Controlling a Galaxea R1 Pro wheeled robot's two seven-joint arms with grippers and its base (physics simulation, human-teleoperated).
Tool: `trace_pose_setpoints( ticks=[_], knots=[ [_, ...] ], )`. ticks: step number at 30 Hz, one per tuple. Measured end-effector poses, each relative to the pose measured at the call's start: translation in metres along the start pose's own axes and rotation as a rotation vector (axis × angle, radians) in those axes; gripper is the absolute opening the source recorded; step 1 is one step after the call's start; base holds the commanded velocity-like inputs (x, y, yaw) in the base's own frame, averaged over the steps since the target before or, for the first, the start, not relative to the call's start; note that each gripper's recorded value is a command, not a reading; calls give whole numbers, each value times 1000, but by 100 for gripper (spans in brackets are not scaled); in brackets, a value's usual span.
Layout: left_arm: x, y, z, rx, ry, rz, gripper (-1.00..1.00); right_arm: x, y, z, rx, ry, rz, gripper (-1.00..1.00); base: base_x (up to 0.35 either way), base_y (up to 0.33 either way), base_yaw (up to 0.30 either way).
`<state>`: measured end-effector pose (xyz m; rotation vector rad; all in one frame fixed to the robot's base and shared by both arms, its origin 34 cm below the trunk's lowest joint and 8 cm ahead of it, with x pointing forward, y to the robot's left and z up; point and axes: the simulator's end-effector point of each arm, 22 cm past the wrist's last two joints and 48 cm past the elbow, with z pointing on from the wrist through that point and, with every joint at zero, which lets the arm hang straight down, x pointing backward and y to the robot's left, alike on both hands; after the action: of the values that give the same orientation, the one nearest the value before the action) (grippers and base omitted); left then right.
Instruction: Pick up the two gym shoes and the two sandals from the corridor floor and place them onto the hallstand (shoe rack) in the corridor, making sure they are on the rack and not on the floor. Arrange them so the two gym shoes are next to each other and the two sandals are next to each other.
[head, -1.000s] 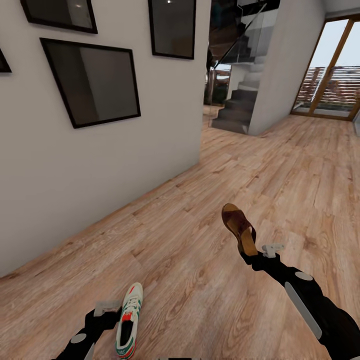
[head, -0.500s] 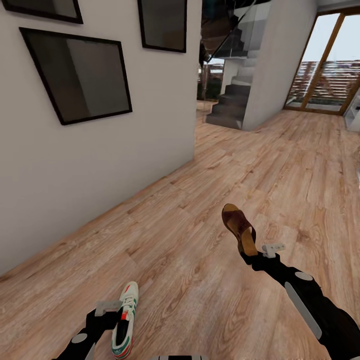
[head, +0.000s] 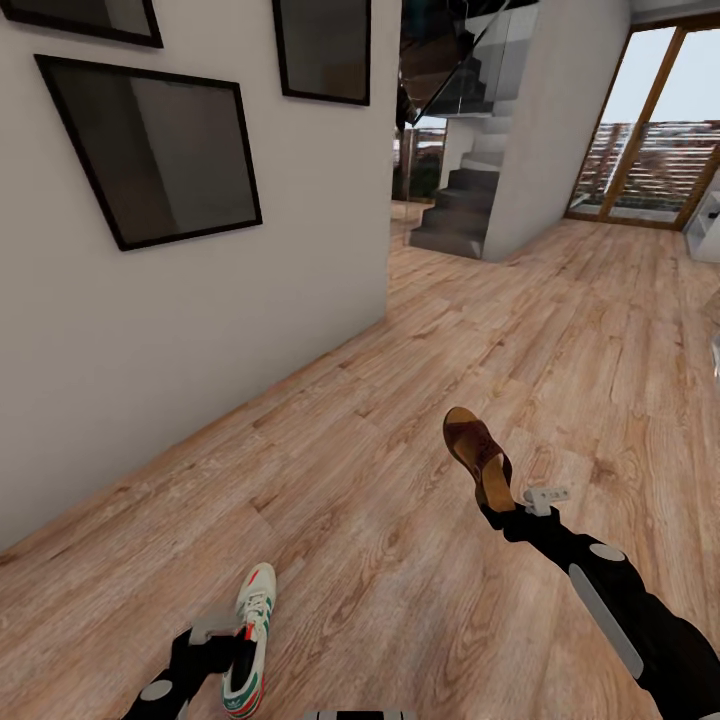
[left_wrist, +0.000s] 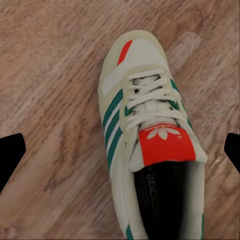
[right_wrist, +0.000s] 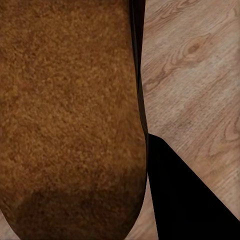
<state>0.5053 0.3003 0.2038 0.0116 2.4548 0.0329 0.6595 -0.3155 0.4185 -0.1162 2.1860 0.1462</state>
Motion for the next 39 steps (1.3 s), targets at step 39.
trace_pose_setpoints(
  ticks=[39],
  knots=[
    [61, -8, 7, 10, 64, 42, 100, 61, -3, 27, -2, 109, 18, -100, 0, 0, 0]
  ],
)
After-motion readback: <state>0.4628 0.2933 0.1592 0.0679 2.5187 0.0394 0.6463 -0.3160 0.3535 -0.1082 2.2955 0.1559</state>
